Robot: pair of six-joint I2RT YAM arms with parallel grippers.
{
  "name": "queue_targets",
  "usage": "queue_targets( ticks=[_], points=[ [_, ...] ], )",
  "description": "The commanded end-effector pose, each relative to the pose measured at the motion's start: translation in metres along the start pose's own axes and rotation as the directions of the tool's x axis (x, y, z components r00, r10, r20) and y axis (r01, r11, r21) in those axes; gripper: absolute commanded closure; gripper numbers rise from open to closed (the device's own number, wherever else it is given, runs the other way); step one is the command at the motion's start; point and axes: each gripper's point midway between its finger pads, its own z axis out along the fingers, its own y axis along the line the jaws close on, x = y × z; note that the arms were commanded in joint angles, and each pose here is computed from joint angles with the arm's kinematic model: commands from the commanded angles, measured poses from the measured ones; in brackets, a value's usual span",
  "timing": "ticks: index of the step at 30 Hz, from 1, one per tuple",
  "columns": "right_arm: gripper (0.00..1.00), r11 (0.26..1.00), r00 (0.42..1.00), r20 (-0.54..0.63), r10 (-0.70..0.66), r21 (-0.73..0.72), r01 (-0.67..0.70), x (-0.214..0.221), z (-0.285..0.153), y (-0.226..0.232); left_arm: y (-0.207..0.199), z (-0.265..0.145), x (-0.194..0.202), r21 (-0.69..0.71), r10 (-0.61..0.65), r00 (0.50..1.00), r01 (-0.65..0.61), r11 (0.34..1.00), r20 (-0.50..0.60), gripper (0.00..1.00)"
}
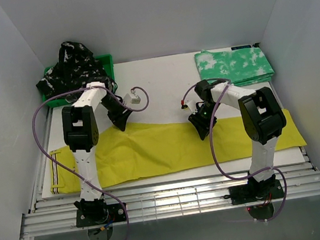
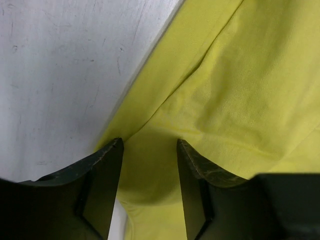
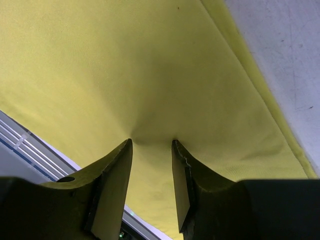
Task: Fold and stack the trousers
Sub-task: Fold the trousers
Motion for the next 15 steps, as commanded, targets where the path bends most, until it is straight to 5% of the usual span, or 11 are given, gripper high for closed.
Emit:
queue_targets(
  ticks=[1,15],
  points=[
    [0.56,1.000,0.998,-0.068,0.012,0.013,-0.011,0.016,0.017,-0.010,0.004,-0.014,-0.014,-0.053,0.084,0.996,-0.082,0.995,0.042,0.41],
    [0.57,1.000,0.997,-0.077,0.010,0.014,-0.009,0.017,0.017,-0.011,-0.006,-0.017,-0.045,-0.048,0.173,0.979,-0.169,0.984,0.105,0.35]
  ],
)
